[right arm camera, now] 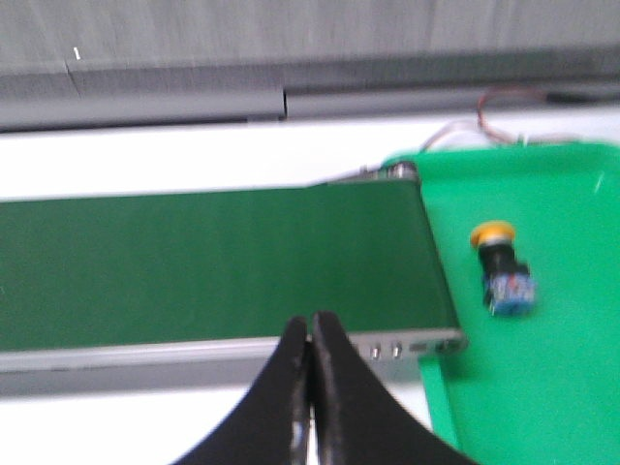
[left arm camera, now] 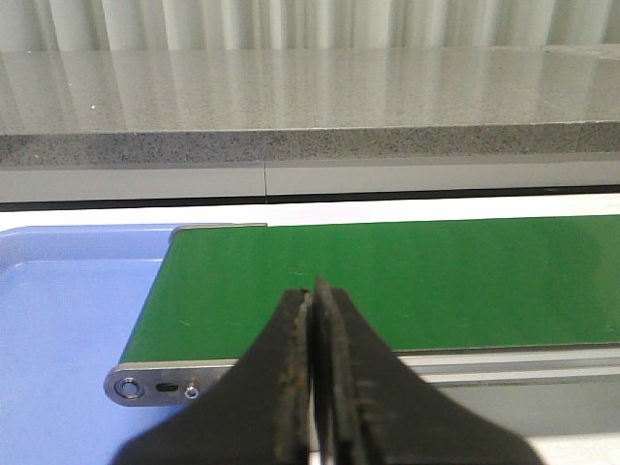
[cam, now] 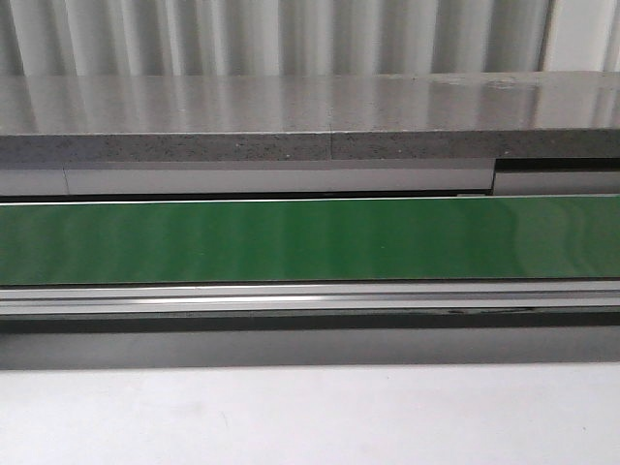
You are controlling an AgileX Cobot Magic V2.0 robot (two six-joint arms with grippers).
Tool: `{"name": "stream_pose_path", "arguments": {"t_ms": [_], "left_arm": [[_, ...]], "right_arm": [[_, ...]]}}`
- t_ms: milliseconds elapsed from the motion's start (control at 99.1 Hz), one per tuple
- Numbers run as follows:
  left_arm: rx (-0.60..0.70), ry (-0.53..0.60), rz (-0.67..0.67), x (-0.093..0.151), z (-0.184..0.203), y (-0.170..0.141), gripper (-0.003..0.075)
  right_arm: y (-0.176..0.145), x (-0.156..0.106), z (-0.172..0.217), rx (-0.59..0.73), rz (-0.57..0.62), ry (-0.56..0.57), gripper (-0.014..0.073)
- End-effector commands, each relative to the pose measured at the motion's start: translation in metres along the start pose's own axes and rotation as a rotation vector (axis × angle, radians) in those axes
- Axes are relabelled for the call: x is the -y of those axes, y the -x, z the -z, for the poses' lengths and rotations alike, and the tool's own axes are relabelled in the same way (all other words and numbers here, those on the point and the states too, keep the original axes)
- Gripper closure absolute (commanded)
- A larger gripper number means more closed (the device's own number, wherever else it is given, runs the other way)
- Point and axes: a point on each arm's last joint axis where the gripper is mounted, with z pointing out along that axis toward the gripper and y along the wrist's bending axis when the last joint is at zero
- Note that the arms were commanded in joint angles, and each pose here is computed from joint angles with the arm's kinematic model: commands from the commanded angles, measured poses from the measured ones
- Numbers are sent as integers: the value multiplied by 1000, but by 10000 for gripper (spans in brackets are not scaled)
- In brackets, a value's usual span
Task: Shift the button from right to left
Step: 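Lower the right gripper over the yellow button in the green tray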
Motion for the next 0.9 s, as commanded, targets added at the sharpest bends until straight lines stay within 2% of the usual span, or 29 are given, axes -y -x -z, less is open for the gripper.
{"name": "stream_pose_path", "arguments": {"t_ms": [0,182,252,303,374,434,444,495,565,727,888], "left_arm": [[93,2,9,0,1,1,740],[93,2,9,0,1,1,740],[93,2,9,0,1,1,740],[93,2,9,0,1,1,740],[93,2,9,0,1,1,740],[93,2,9,0,1,1,740],[93,2,9,0,1,1,740],[93,2,9,0,1,1,740],[93,2,9,0,1,1,740],[93,2,9,0,1,1,740],[93,2,9,0,1,1,740]], "right_arm": [[17,0,-8,-30,6,-10,660],[29,-1,-26,-216,1,-17,655],[33,-1,-34,-273,0,-20,608],[35,-2,-40,-312,-2,-21,543],[39,-2,-47,-355,-6,-20,403],[43,-2,-54,-383,-8,-20,227],[44,-2,-54,-386,-8,-20,227],[47,-2,-62,-406,-8,-22,96],[52,-3,-70,-419,-7,-23,1],[64,5,-86,-443,-19,-66,4],[81,29,-101,-440,-123,-165,4]]}}
